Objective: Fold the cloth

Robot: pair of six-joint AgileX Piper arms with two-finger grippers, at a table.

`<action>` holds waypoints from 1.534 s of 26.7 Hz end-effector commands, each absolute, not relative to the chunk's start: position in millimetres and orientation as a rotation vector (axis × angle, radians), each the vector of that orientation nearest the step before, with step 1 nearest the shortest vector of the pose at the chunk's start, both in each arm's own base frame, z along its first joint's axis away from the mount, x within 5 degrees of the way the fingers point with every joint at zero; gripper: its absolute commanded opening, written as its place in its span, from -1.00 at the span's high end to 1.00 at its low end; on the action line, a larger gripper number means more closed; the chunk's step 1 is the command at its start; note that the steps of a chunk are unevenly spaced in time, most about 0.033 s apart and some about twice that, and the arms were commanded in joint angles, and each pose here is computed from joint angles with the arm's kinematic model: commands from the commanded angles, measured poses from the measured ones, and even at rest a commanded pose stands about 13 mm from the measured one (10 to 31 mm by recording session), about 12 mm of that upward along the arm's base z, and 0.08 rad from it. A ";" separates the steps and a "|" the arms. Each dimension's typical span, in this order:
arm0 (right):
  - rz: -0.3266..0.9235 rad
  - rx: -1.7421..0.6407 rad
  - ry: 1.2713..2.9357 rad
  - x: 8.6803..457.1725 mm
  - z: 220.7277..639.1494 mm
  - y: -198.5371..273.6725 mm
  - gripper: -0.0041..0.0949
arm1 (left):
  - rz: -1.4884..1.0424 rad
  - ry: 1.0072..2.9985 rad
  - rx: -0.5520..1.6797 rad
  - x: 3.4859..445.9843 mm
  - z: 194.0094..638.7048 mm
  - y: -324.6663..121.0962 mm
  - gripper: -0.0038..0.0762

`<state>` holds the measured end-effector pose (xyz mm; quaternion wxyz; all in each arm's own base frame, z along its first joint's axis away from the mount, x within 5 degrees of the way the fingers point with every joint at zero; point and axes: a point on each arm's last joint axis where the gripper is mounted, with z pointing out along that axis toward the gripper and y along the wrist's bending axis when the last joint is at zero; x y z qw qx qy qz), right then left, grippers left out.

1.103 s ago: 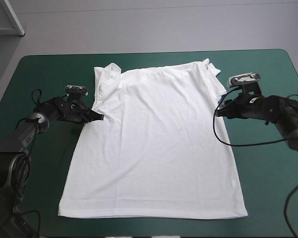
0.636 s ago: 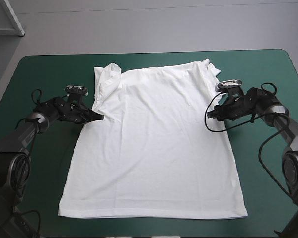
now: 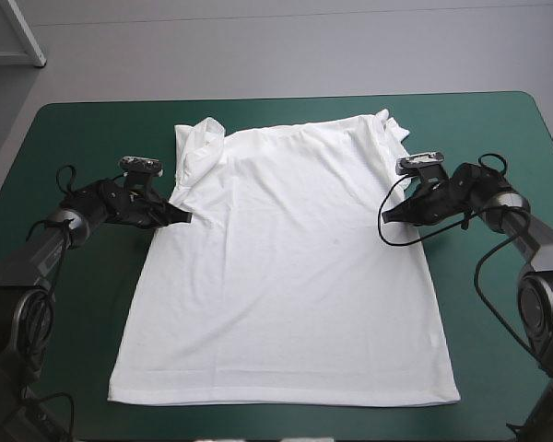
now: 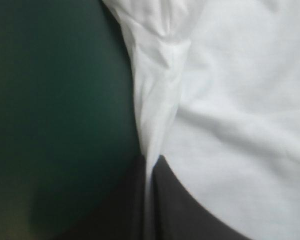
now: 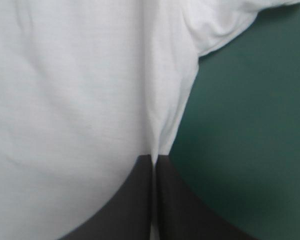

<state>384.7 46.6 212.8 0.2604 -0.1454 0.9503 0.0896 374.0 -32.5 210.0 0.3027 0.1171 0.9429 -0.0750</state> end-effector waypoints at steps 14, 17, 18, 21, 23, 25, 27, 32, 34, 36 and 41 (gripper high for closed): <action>0.093 -0.355 1.682 299.9 511.6 37.5 0.95 | -0.127 1.775 0.265 308.3 481.5 -19.8 0.86; 0.079 -0.351 1.580 273.0 542.3 35.9 0.95 | -0.113 1.673 0.280 284.6 518.4 -20.7 0.86; 0.075 -0.349 1.547 263.3 551.7 35.2 0.95 | -0.109 1.636 0.285 276.1 531.0 -21.0 0.86; 0.064 -0.344 1.466 237.6 573.7 33.6 0.95 | -0.075 1.527 0.303 248.1 566.5 -21.2 0.86; 0.058 -0.341 1.427 223.9 583.4 32.8 0.95 | -0.037 1.489 0.320 235.0 582.1 -20.5 0.86; 0.056 -0.341 1.407 215.7 588.7 32.4 0.95 | -0.028 1.463 0.326 225.4 593.8 -20.7 0.86; 0.056 -0.342 1.405 214.1 589.5 32.3 0.95 | -0.026 1.465 0.316 222.8 597.0 -20.0 0.86; 0.060 -0.347 1.434 224.2 584.0 33.2 0.95 | -0.041 1.522 0.318 234.9 588.0 -20.3 0.86; 0.060 -0.341 1.443 234.9 580.0 33.4 0.95 | -0.050 1.550 0.319 247.3 581.4 -20.4 0.86; 0.064 -0.341 1.473 251.2 571.7 34.3 0.95 | -0.067 1.588 0.312 265.1 571.6 -20.5 0.86; 0.078 -0.328 1.559 304.1 541.1 36.7 0.95 | -0.089 1.671 0.285 316.6 540.7 -19.4 0.86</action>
